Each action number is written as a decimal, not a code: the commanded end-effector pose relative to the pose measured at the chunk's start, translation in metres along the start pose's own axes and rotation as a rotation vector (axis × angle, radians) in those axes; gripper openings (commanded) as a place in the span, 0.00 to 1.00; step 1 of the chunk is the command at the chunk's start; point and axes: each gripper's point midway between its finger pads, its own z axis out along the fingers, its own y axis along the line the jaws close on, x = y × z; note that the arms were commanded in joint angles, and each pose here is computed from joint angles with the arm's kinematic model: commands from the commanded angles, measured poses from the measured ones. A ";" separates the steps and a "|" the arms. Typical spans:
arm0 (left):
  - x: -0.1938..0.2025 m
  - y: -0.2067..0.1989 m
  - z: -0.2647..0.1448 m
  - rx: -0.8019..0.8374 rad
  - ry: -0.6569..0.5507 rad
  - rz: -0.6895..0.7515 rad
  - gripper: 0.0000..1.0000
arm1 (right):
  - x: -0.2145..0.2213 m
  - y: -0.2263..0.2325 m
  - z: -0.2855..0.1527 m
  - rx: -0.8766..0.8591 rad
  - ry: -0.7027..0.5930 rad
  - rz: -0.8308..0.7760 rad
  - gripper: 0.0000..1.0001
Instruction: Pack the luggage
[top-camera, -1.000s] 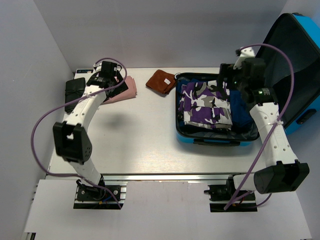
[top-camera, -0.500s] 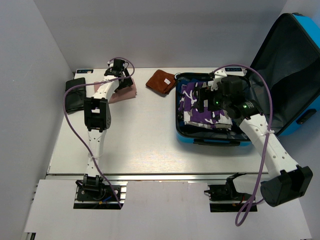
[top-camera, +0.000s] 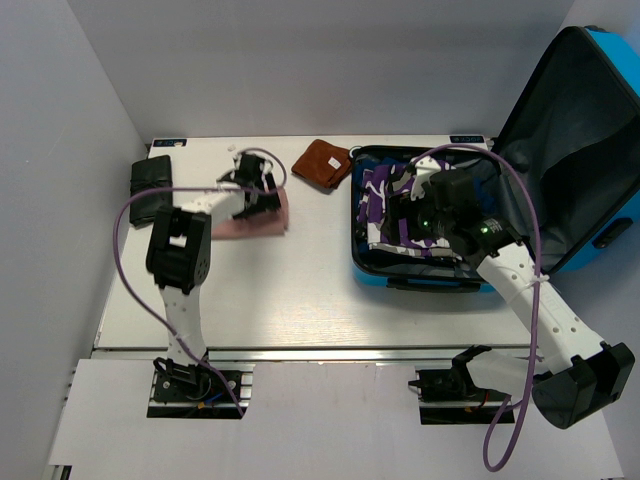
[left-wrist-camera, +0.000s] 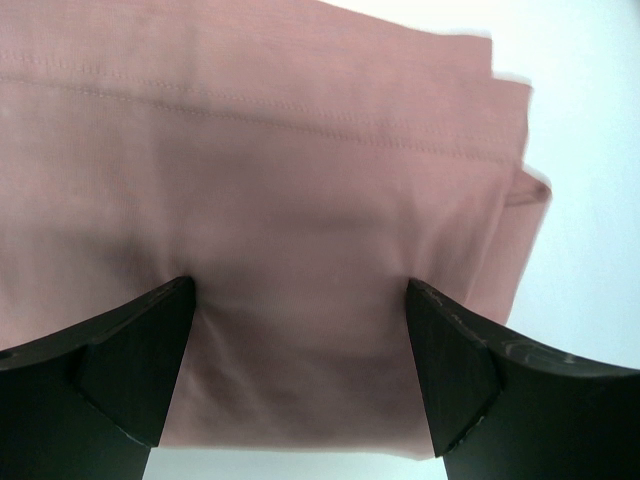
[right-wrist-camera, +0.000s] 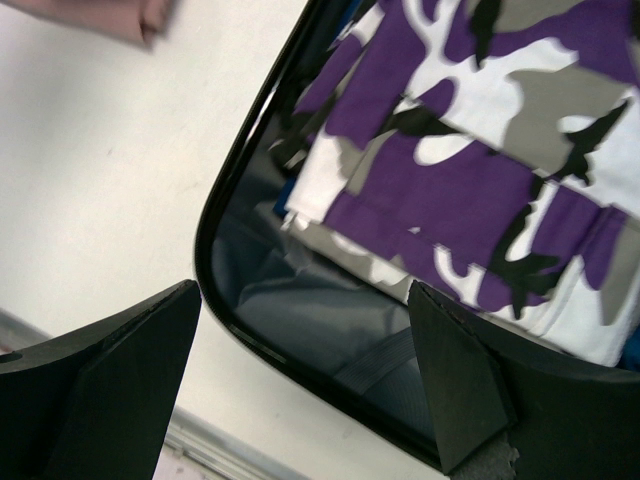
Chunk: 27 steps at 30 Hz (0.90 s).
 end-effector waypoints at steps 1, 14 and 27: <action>0.137 -0.047 -0.055 0.222 0.269 0.127 0.94 | 0.003 0.019 -0.006 -0.062 -0.016 -0.013 0.89; 0.171 -0.050 -0.206 0.291 0.193 0.199 0.98 | 0.061 0.093 0.010 -0.221 0.135 -0.205 0.89; 0.094 0.031 -0.203 -0.088 -0.049 0.061 0.98 | 0.122 0.144 0.046 -0.047 0.143 0.070 0.89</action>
